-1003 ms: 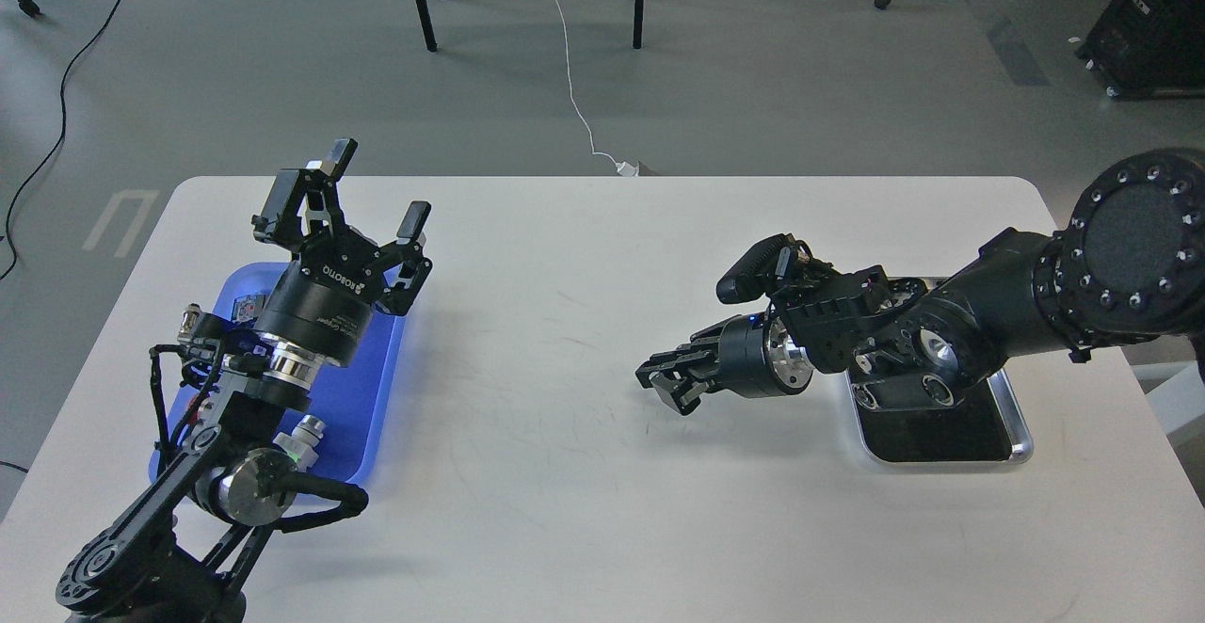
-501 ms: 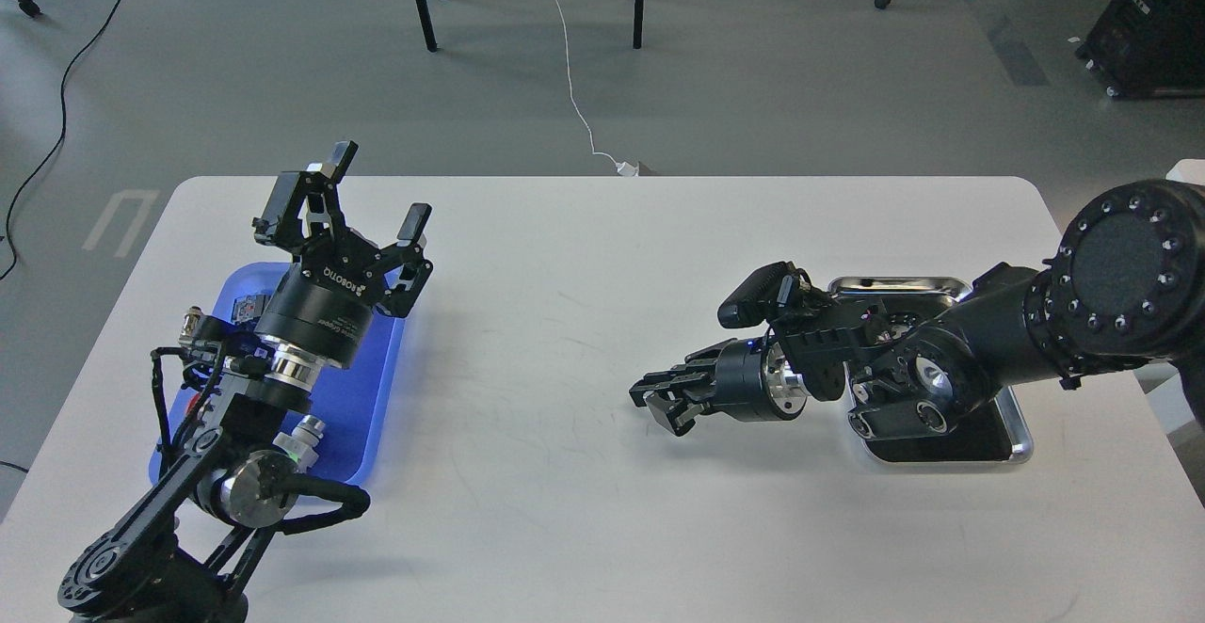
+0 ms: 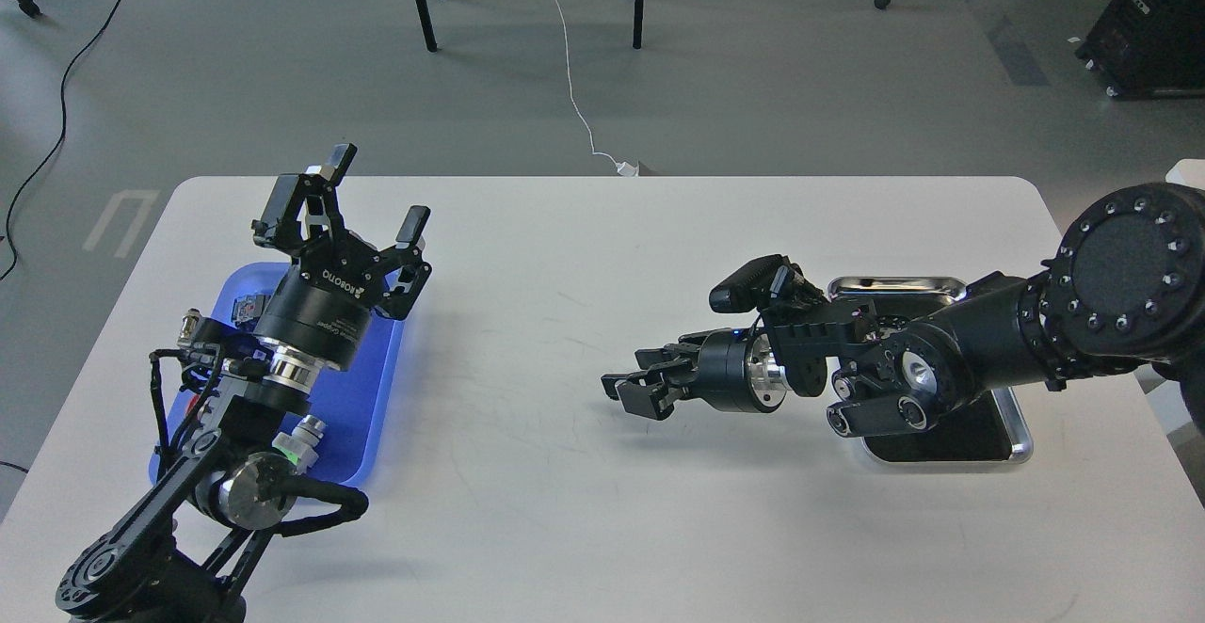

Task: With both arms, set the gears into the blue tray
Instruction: 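Carry the black part toward the table center and release it, then retract the right gripper back over the metal tray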

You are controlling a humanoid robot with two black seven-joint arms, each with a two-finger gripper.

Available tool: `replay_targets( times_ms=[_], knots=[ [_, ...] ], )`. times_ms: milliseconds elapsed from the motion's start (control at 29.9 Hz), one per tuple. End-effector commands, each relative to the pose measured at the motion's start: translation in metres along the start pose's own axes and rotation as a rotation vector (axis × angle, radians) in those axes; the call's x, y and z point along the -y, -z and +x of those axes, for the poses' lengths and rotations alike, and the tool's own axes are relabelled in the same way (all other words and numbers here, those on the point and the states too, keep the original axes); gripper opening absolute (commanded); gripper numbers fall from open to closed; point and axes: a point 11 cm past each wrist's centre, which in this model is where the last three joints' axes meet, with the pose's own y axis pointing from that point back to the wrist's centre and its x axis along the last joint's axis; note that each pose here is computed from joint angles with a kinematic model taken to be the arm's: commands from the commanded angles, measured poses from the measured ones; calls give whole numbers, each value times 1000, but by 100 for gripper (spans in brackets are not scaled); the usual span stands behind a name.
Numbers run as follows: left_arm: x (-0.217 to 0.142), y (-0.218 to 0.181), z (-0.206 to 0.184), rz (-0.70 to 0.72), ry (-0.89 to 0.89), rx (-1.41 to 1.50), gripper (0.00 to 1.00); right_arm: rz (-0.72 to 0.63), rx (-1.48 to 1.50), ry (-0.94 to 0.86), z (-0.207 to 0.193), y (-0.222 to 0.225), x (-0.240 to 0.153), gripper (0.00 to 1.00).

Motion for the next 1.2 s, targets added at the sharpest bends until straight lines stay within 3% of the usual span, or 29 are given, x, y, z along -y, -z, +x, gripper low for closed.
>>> replay_targets(
  times_ms=[0, 201, 434, 635, 902, 1003, 1170],
  knots=[
    [0, 0, 0, 1, -1, 0, 98, 14, 14, -32, 9, 6, 3, 94],
    [0, -1, -1, -2, 6, 1, 98, 120, 109, -155, 41, 44, 21, 94],
    [0, 1, -3, 0, 7, -6, 98, 46, 484, -456, 58, -14, -28, 94],
    [-3, 2, -3, 4, 2, -8, 98, 61, 915, -735, 48, -57, -67, 94],
    [-3, 3, -3, 6, 2, -9, 98, 309, 1483, -1006, 42, -107, -142, 95],
    [-3, 3, -2, 7, 2, -7, 98, 433, 1614, -1045, 35, -118, -165, 97],
    [-3, 0, 0, 19, 19, 43, 98, 502, 1712, -1025, 5, -127, -189, 98]
  ],
)
